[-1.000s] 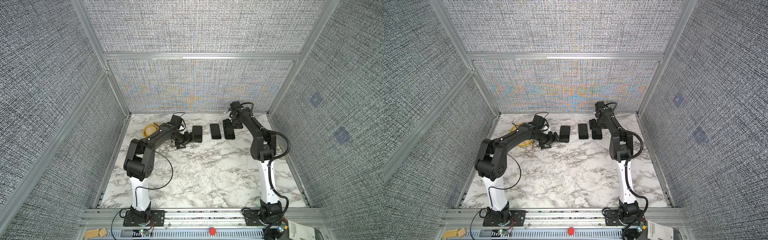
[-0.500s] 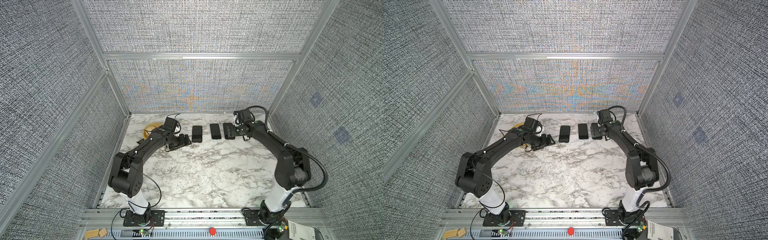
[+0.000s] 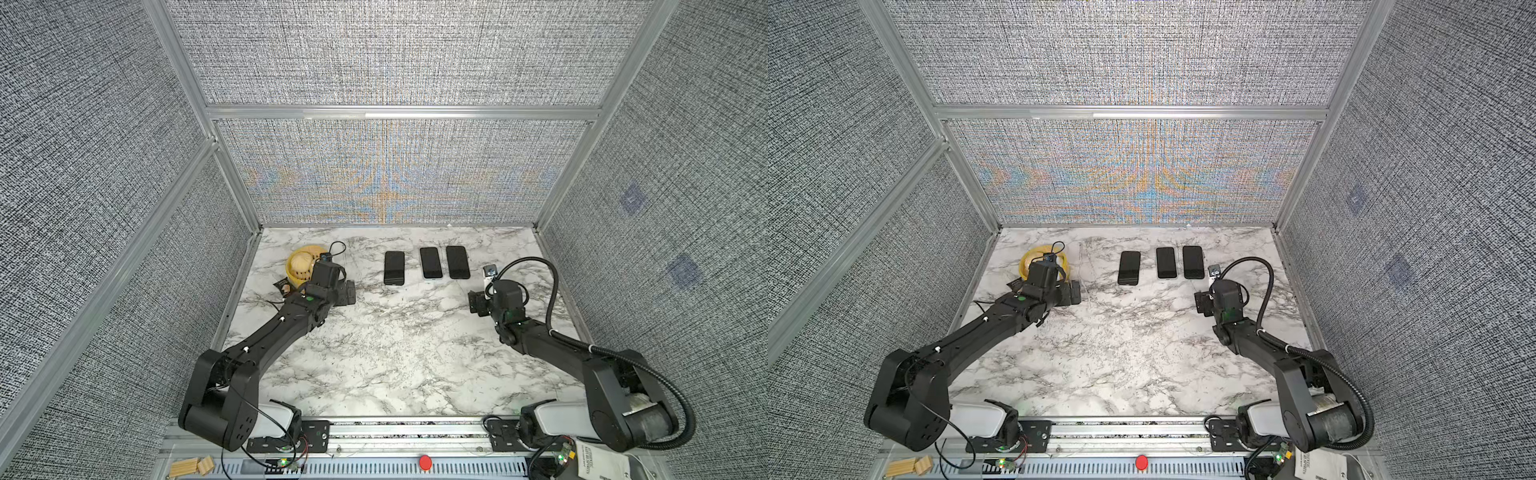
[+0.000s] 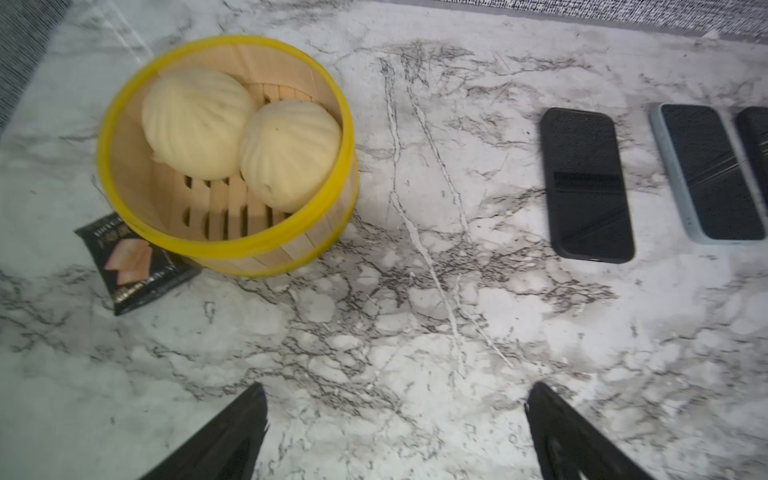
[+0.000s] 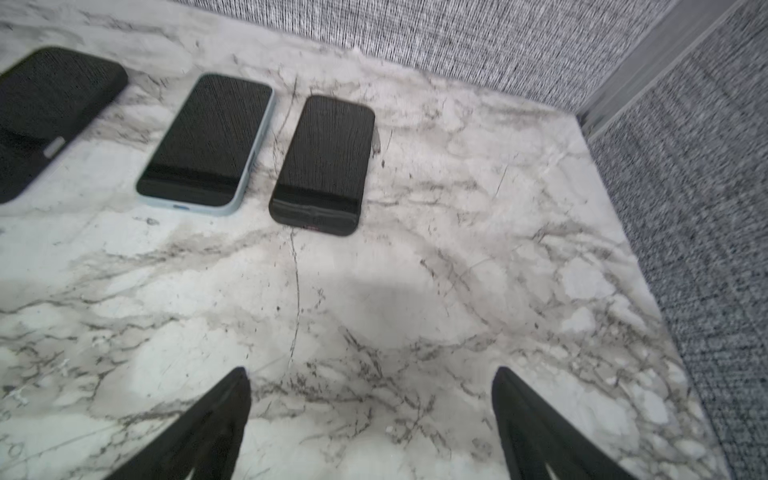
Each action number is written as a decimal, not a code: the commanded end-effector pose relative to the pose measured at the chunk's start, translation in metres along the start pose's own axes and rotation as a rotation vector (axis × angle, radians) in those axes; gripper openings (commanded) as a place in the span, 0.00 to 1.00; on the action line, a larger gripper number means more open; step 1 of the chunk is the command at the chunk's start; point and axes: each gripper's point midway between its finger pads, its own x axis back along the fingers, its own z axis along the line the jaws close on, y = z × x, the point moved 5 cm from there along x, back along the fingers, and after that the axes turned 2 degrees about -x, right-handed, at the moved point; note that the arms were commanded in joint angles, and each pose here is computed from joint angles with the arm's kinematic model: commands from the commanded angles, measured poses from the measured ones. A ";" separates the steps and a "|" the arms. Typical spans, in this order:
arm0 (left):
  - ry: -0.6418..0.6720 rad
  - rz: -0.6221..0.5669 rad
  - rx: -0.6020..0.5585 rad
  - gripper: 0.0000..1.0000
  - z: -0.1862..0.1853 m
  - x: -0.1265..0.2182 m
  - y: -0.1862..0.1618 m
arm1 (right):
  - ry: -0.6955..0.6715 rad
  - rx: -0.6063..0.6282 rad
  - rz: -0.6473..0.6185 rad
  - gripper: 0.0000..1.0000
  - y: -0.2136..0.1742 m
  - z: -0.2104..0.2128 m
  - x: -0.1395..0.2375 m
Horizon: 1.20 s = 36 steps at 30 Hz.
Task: Put the phone into the phone case
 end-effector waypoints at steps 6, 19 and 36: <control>0.282 -0.267 -0.158 0.97 0.032 -0.005 0.025 | -0.066 0.013 -0.116 0.93 -0.004 -0.006 -0.009; 0.262 -0.223 -0.096 0.94 0.076 -0.022 0.033 | -0.072 -0.053 -0.224 0.99 -0.024 -0.014 0.002; 0.284 -0.318 -0.007 0.92 0.115 -0.026 -0.003 | -0.115 -0.080 -0.224 0.99 -0.025 -0.020 0.002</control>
